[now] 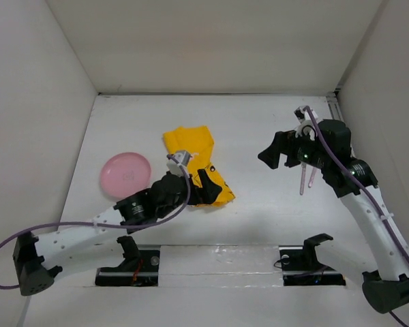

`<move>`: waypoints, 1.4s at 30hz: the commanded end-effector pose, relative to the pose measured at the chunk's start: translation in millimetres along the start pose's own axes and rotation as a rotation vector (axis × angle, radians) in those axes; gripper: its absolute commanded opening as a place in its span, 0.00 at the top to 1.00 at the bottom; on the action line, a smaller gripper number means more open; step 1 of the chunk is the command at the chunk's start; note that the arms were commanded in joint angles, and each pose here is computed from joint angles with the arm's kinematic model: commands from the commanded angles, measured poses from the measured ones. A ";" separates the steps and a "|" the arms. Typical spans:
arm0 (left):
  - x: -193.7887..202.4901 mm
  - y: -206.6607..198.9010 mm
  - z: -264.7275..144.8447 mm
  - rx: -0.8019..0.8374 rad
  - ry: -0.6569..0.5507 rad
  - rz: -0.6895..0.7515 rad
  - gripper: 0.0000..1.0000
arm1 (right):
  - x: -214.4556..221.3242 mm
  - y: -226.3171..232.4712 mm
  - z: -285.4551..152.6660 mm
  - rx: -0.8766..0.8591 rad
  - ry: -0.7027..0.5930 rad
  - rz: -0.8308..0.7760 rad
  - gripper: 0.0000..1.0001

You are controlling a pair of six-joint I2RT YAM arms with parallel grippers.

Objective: Set the dinner table for one person

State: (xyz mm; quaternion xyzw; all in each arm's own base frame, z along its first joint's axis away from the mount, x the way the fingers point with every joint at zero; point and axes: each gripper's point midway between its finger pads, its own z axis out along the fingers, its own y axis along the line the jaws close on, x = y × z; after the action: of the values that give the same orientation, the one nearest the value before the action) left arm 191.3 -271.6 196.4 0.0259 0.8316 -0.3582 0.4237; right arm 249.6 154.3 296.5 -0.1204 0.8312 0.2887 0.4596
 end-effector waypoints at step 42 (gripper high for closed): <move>-2.8 114.7 -7.3 -0.497 0.174 -0.531 0.00 | 159.1 65.5 120.5 0.108 0.040 0.963 0.18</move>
State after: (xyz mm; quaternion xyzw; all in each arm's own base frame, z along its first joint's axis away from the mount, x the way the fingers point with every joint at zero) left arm 224.2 -178.3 127.6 -0.2769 0.9046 -0.2299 0.2284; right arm 194.2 274.0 110.6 0.2574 0.8609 0.3698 0.2365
